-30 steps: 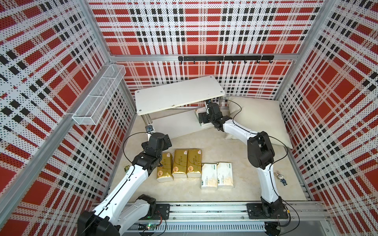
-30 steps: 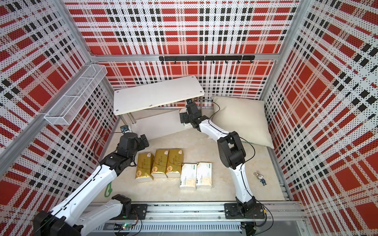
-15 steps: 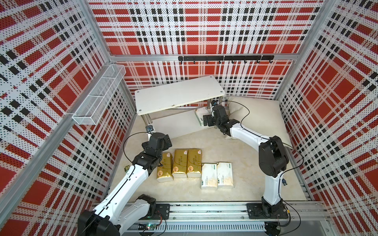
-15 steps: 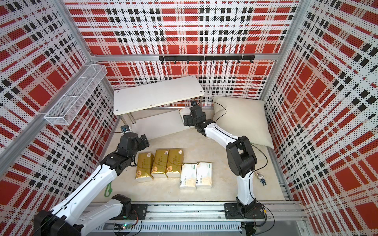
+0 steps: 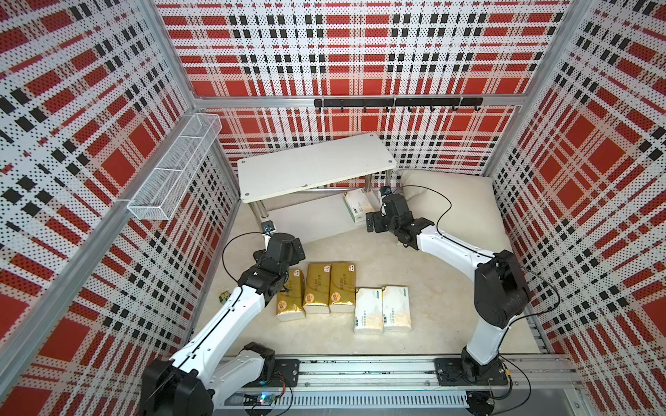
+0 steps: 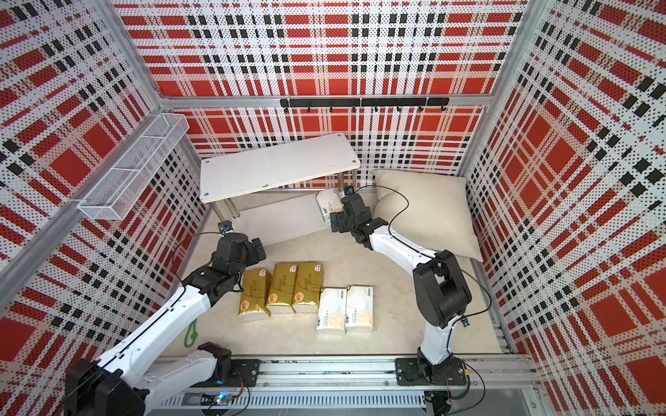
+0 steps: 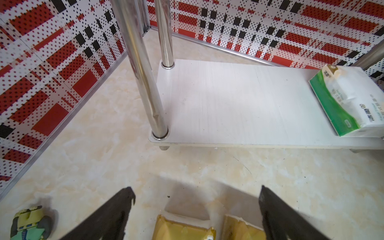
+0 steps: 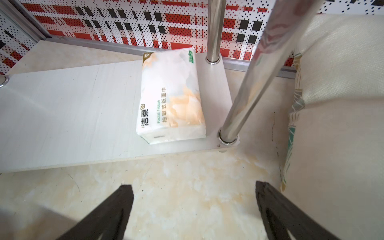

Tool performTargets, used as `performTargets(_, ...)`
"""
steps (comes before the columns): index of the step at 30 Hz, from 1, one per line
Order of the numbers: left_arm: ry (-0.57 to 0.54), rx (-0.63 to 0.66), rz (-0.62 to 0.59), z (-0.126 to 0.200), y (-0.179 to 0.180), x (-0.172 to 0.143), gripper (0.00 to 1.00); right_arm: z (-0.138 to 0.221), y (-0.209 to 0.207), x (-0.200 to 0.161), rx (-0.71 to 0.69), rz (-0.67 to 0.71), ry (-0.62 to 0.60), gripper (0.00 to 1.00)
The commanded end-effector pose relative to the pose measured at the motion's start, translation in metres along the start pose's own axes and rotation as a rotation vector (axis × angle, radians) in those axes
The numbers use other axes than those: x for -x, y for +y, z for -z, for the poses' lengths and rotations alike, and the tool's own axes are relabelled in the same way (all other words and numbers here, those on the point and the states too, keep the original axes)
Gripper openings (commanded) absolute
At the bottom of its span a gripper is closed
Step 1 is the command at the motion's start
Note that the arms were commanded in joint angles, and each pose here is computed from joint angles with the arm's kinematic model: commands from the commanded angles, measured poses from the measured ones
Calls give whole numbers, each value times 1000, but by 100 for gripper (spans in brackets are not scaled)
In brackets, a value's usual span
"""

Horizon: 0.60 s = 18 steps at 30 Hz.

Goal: Place the tissue boxes on the shelf by color
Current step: Place a box of tissues on the shelf, then pick up the box of tissues from the center of the board.

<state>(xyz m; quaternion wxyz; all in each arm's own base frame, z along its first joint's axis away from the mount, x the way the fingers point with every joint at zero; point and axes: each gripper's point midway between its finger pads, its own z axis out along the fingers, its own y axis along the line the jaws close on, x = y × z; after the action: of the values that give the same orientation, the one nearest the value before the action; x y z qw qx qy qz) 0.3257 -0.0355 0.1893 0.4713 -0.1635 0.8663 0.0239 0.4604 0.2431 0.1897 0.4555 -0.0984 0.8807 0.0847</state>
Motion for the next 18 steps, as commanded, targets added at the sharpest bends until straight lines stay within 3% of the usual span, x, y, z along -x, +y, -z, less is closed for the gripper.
performTargets(1, -26, -15, 2, 0, -8, 10, 98, 23, 1, 3, 11, -15, -7, 100)
performTargets(18, -13, -14, -10, -6, -13, 7, 98, 61, -5, -45, -40, -70, 100, 100)
